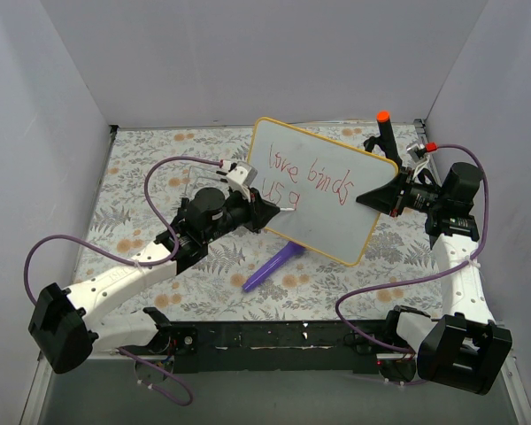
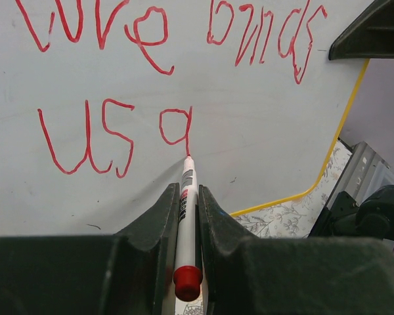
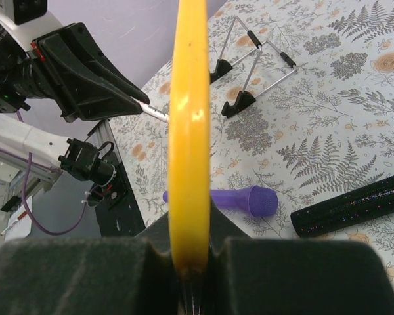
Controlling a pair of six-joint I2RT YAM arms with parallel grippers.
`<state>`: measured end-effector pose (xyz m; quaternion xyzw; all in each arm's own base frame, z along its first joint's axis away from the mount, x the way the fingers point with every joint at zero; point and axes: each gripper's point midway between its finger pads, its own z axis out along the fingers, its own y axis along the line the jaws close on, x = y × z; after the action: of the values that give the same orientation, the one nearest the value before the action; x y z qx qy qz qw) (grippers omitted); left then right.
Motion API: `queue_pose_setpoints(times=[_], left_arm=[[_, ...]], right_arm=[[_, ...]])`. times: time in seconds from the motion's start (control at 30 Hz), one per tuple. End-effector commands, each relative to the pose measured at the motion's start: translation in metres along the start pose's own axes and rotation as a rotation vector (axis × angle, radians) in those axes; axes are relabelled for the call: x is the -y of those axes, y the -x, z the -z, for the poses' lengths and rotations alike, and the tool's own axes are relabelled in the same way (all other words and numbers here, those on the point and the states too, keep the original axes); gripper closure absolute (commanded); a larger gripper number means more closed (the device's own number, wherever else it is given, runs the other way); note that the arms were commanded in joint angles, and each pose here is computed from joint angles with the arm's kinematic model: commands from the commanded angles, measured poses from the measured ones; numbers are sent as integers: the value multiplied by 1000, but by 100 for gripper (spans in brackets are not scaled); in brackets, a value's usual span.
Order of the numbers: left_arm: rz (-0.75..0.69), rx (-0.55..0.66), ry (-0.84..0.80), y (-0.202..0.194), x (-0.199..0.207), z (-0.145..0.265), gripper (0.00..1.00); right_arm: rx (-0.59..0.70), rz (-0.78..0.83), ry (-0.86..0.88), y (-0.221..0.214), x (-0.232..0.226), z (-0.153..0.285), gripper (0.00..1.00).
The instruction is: Write a sentence on the whiteboard
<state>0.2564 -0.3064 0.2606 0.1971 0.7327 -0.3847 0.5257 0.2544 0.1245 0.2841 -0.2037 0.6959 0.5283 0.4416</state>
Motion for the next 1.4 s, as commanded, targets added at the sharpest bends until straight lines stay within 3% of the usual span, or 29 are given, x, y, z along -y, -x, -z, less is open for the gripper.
queue_pose_setpoints(times=[0.0, 0.23, 0.6, 1.37], left_arm=[[10, 30, -48, 15, 14, 9, 100], [25, 146, -126, 60, 38, 19, 100], [5, 181, -99, 77, 35, -2, 100], [-28, 54, -31, 36, 15, -3, 100]], right_arm=[[-5, 103, 83, 13, -24, 3, 99], [-6, 106, 84, 13, -24, 3, 99], [-6, 104, 86, 12, -25, 3, 99], [-5, 99, 81, 12, -23, 2, 99]])
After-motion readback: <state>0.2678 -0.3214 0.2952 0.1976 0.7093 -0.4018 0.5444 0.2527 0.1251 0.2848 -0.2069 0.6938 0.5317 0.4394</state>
